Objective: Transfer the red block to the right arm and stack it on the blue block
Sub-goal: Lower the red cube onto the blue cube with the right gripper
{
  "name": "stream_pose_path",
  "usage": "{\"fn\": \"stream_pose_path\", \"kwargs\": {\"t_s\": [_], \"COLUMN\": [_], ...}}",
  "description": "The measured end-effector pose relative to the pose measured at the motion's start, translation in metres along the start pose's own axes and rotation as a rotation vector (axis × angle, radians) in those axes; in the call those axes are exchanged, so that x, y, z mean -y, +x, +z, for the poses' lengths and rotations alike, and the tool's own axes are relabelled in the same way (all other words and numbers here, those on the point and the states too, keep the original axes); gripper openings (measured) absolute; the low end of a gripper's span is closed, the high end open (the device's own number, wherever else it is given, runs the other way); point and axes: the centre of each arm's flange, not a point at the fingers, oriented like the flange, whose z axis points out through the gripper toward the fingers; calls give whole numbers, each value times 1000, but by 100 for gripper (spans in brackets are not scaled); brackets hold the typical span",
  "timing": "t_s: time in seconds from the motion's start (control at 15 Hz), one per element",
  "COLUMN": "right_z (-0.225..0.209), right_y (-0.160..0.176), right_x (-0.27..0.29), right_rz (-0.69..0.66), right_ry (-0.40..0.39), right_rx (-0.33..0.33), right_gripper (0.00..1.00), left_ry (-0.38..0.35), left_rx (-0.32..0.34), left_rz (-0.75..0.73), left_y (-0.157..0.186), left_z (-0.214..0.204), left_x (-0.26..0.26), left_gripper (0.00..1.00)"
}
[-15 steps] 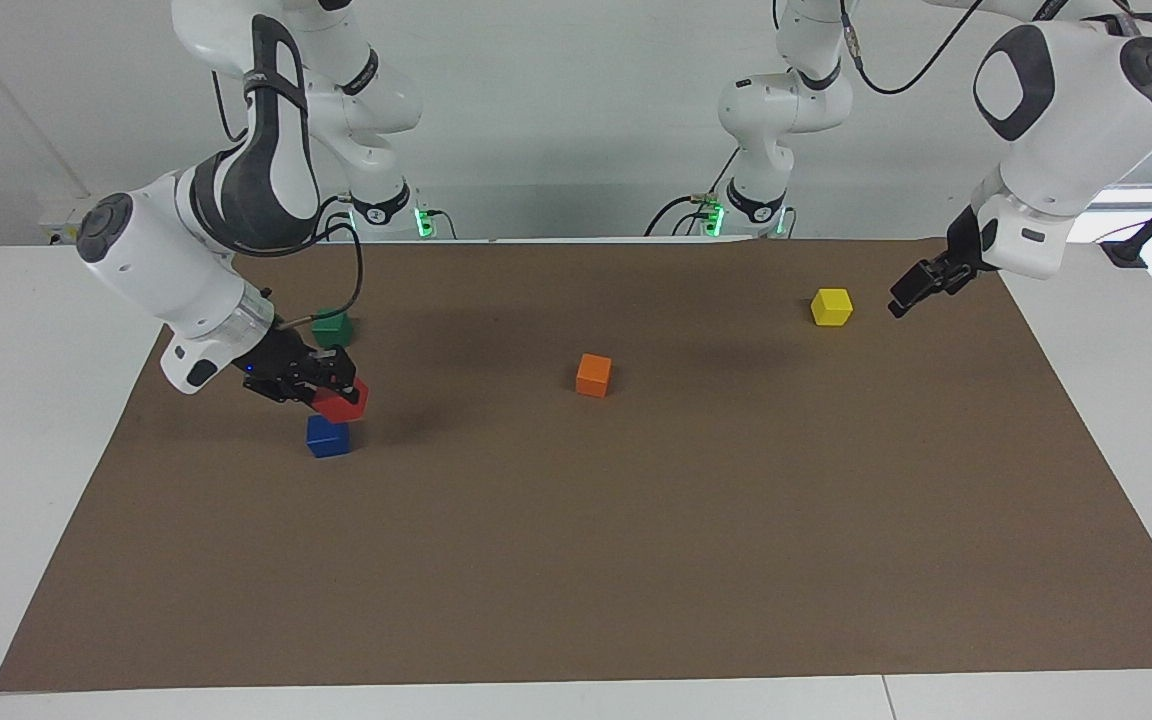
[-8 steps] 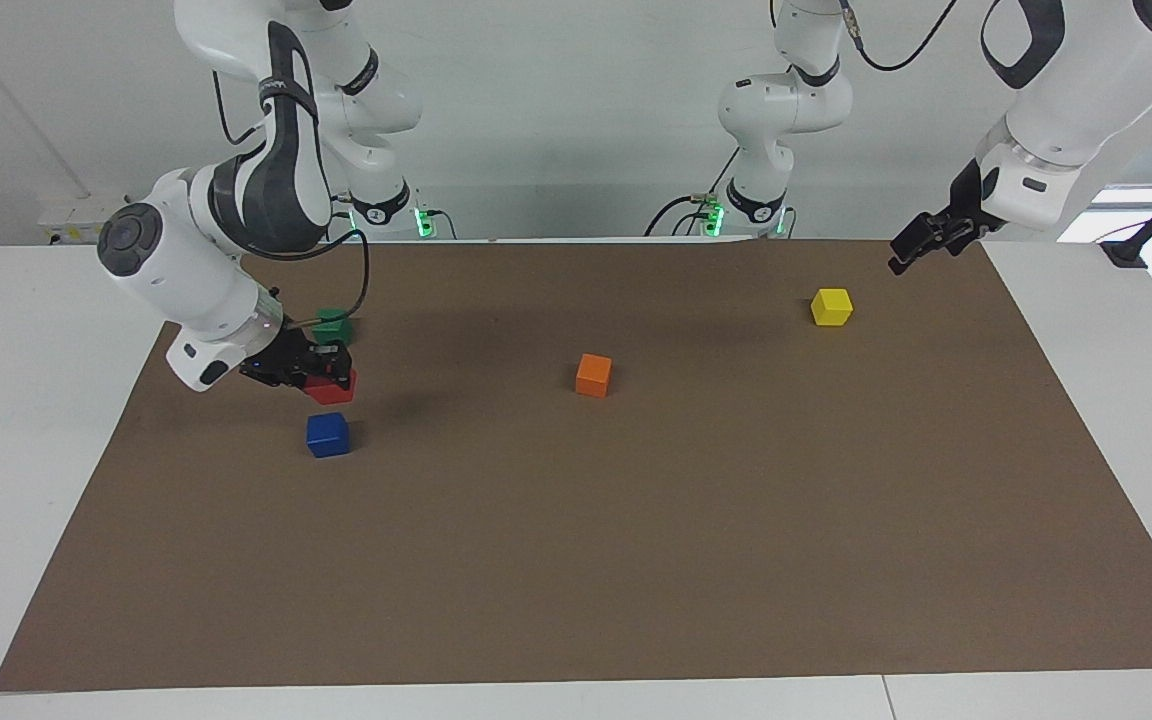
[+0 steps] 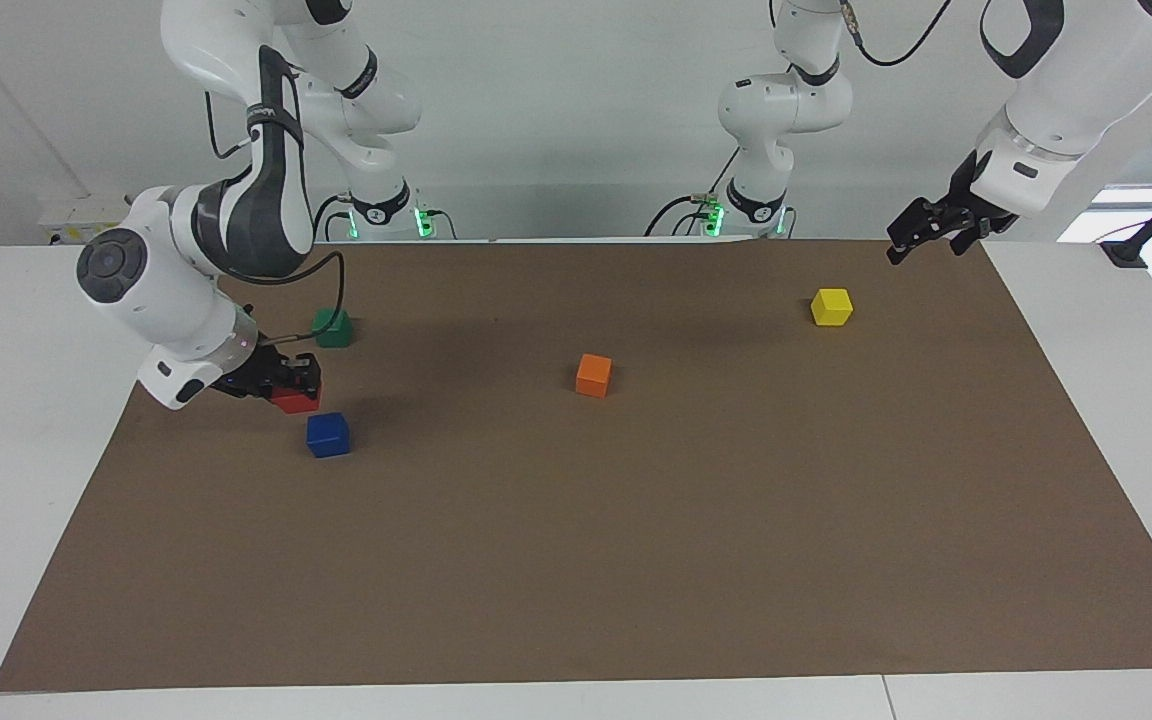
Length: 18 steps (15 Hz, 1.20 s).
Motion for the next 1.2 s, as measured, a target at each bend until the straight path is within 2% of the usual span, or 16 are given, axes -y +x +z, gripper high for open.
{"fn": "stream_pose_path", "kwargs": {"t_s": [0.2, 0.47, 0.87, 1.2], "right_z": [2, 4, 7, 21], "right_y": [7, 14, 24, 31], "right_x": [2, 11, 17, 34], "right_rz": [-22, -38, -50, -78], "right_ry": [-16, -21, -25, -31], "right_rx": [-15, -31, -47, -50], "right_gripper": [55, 55, 55, 55], "left_ry": [3, 52, 54, 59], "left_rx": [-30, -58, -46, 4], "left_rz": [22, 62, 97, 95], "left_y": [4, 3, 5, 1], "left_z": [-6, -14, -11, -4], "left_x": [-7, -23, -22, -20], "left_gripper": [100, 100, 100, 100]}}
